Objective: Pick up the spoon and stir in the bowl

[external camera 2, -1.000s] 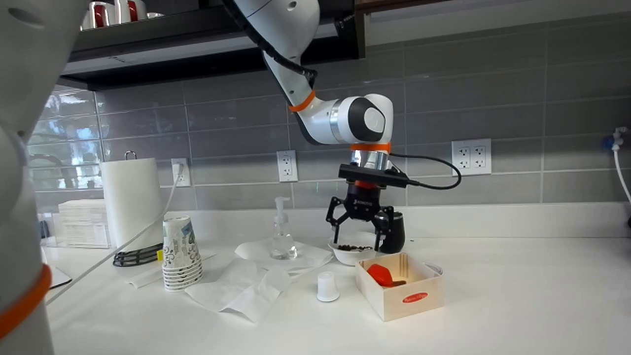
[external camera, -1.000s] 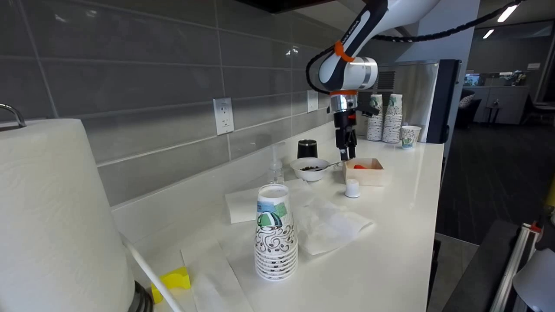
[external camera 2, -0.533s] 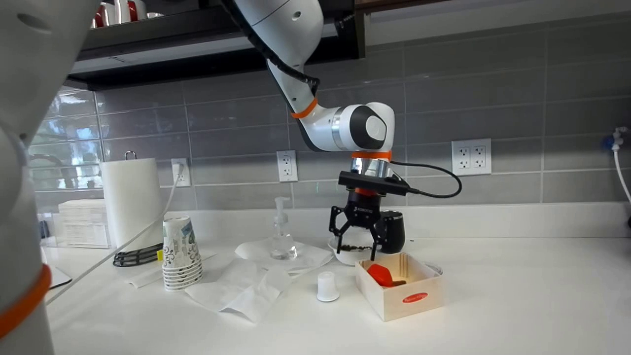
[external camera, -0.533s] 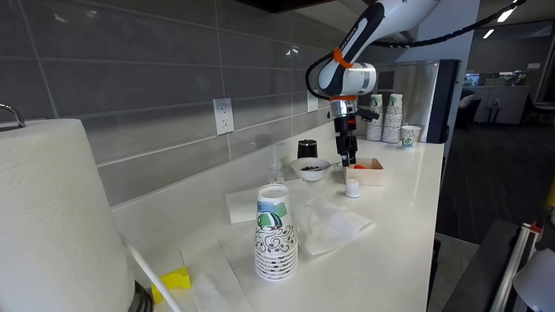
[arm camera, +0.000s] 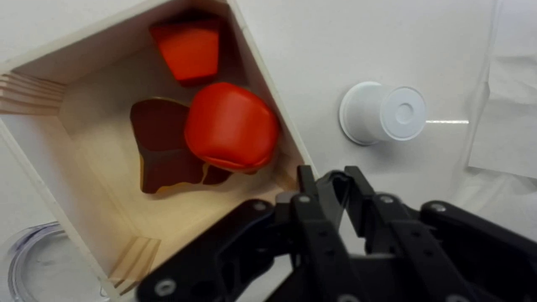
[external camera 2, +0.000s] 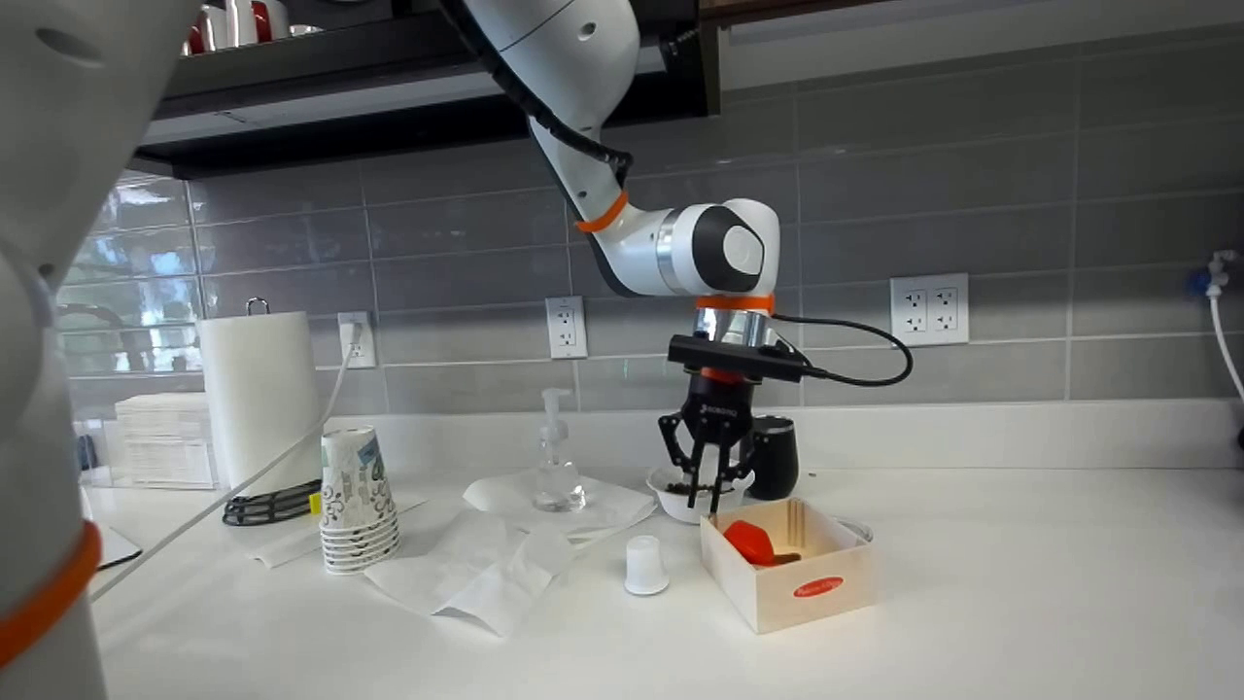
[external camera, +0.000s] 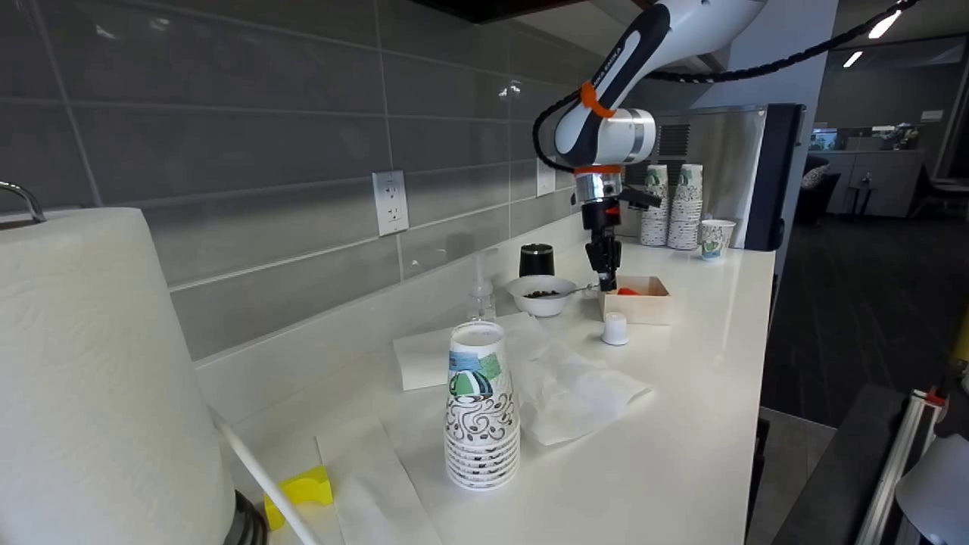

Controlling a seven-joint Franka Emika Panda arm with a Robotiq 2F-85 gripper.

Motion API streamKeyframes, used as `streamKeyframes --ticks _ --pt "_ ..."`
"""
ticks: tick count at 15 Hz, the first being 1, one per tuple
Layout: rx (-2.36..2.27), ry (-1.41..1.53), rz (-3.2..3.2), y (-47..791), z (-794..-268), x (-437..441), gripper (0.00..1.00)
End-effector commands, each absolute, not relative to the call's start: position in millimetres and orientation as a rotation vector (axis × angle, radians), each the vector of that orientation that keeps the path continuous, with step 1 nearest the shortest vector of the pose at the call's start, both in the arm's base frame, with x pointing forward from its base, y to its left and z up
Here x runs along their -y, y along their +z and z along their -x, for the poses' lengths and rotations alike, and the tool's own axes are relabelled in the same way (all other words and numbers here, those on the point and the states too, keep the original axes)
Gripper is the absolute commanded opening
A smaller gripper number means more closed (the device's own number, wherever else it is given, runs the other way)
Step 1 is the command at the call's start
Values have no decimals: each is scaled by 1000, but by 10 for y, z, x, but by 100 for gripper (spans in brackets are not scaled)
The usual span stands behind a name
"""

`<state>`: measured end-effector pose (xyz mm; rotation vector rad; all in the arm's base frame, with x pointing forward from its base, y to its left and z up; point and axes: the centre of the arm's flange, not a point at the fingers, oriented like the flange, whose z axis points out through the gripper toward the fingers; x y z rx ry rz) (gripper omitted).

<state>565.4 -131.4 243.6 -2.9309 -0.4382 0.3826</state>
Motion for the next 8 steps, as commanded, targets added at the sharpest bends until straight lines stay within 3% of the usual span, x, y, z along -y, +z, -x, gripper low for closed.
streamKeyframes --ticks 1,8 --pt "410 402 2935 2441 -5688 1355 6" --pt "383 453 2960 2608 -5644 1324 6"
